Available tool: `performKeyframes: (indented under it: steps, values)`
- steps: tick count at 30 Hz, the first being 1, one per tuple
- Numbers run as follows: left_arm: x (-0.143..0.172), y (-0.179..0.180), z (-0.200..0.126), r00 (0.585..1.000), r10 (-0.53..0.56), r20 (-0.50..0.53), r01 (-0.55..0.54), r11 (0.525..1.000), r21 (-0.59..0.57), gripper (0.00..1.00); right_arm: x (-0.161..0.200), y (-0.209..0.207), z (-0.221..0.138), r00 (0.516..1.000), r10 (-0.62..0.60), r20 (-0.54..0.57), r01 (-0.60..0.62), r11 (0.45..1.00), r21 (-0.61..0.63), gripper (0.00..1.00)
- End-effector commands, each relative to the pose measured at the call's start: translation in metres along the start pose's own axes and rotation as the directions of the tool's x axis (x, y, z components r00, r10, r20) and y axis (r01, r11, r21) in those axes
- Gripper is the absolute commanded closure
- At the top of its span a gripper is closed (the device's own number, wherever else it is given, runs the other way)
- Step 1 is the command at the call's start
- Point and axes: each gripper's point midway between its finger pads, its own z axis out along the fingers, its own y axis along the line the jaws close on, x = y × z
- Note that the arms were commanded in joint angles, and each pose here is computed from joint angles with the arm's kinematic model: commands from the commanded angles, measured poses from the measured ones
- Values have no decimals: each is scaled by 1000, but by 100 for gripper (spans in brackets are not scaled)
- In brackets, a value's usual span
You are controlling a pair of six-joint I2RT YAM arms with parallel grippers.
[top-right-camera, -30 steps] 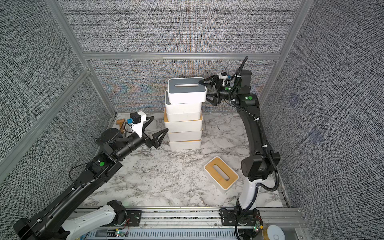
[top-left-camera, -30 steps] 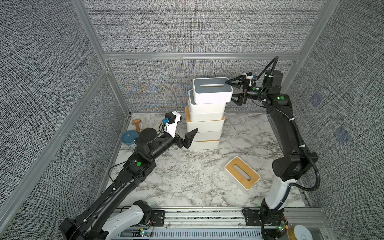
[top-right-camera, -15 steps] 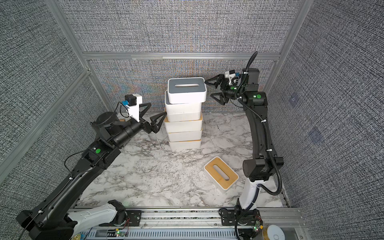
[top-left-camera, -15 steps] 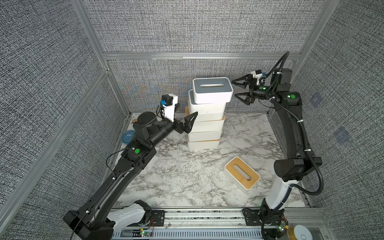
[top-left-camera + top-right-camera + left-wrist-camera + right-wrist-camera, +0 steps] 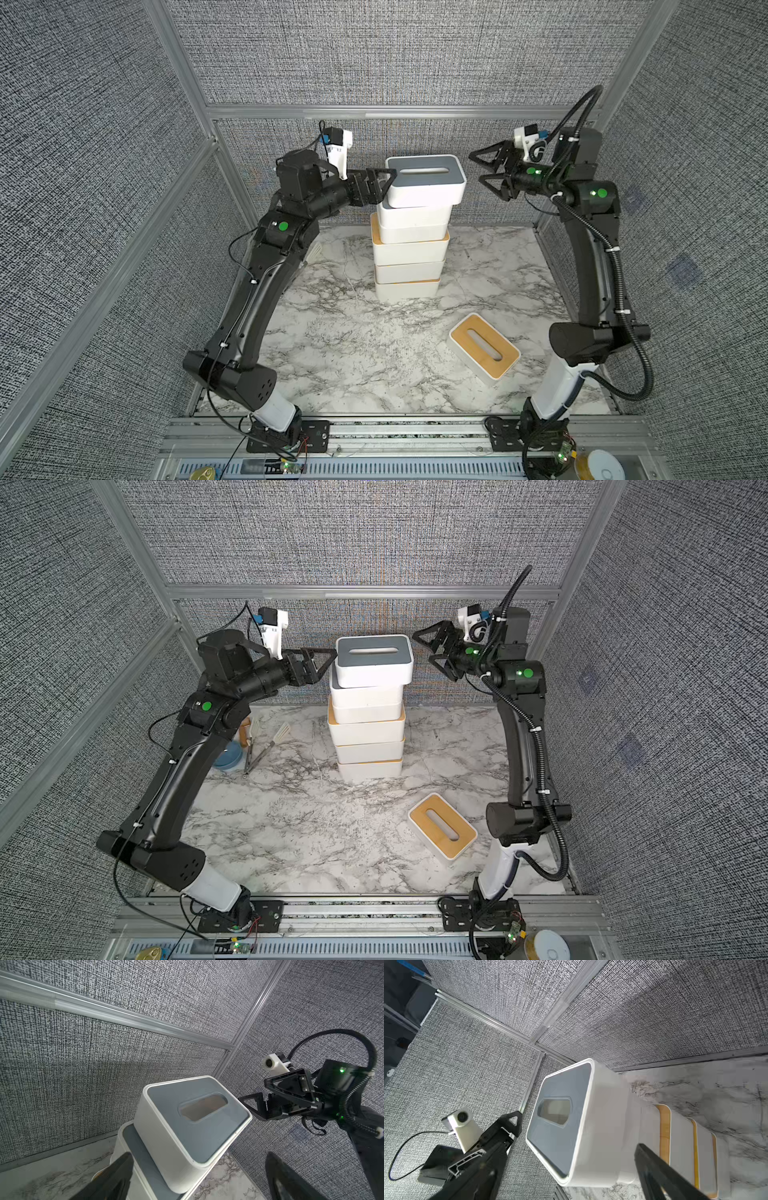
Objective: Stack the tissue boxes
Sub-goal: Place the tissue box at the tissue box.
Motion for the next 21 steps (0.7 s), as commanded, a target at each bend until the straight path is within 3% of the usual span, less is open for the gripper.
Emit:
performKeyframes:
  steps: [1,21]
  values:
    - [7,0,9,997,-51,-54,52,998,26,1,-3,8,4,999,-33,13,34,999,-26,1]
    - [20,-4,23,991,-80,-108,92,990,107,0,14,35,26,997,-57,-43,52,992,-119,1]
